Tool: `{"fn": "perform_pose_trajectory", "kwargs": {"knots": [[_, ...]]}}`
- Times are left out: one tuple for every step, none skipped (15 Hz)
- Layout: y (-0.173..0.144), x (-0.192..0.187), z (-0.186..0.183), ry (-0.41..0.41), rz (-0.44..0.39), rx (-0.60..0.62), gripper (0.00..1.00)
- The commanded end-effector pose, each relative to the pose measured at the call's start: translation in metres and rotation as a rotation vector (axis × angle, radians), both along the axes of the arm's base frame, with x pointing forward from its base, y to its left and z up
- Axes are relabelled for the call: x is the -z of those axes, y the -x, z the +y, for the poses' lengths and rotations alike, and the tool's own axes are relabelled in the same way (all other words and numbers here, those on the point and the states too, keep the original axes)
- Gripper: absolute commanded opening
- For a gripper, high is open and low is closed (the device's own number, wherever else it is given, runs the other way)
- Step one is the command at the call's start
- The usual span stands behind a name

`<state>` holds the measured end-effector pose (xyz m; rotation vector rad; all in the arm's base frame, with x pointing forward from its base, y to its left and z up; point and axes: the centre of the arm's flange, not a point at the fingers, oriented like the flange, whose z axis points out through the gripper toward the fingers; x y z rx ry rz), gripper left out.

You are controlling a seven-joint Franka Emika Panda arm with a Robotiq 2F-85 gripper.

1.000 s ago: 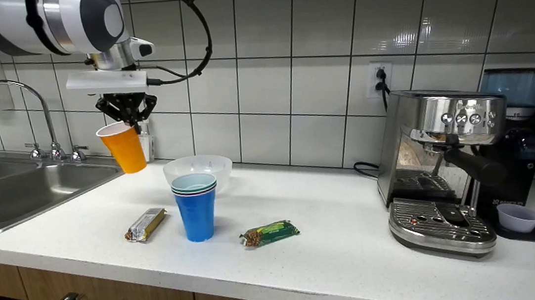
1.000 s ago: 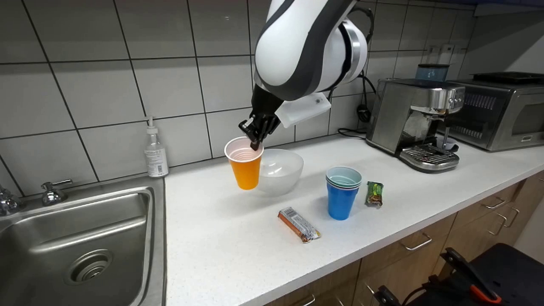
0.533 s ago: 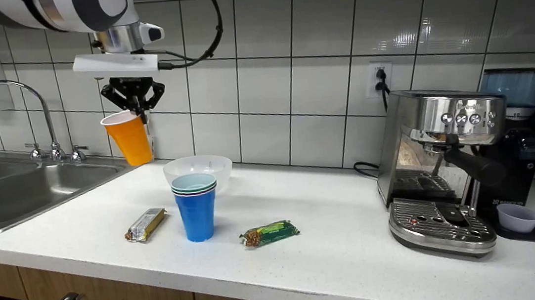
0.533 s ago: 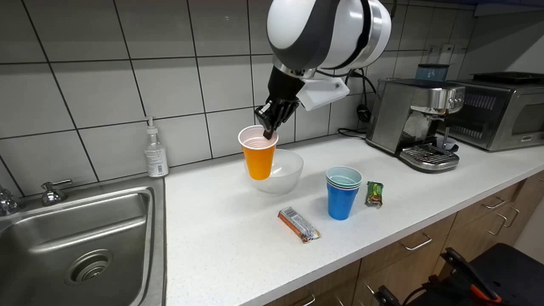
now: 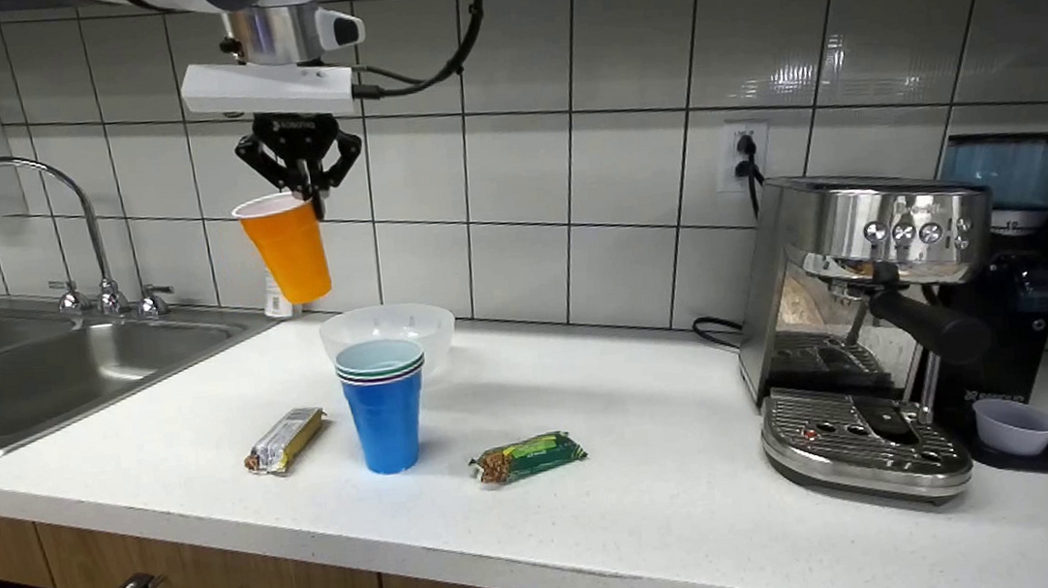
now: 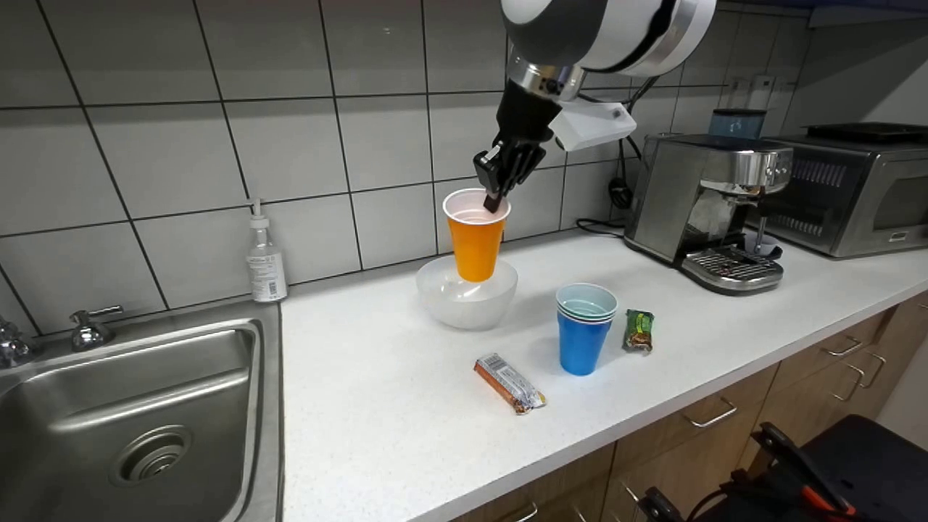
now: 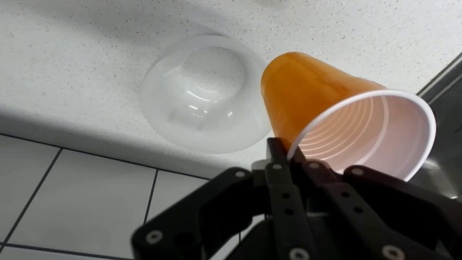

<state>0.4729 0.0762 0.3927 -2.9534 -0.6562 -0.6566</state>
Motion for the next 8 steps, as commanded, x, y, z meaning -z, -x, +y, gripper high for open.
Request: {"fn": "perform_pose_trajectory", "kwargs": {"knots": [[0.010,-0.012,-0.024,-0.012,0.011,0.035,0.01],[0.010,-0.015,-0.029,-0.015,0.011,0.049,0.01],[0.011,-0.017,-0.033,-0.015,0.014,0.061,0.01],[0.012,-0.018,-0.037,-0.020,0.018,0.069,0.01],[0.012,-0.019,-0.042,-0.022,0.023,0.077,0.01],[0.014,-0.021,-0.046,-0.024,0.030,0.085,0.01],[0.015,-0.022,-0.050,-0.024,0.036,0.093,0.01],[0.017,-0.023,-0.054,-0.028,0.045,0.099,0.01]]}}
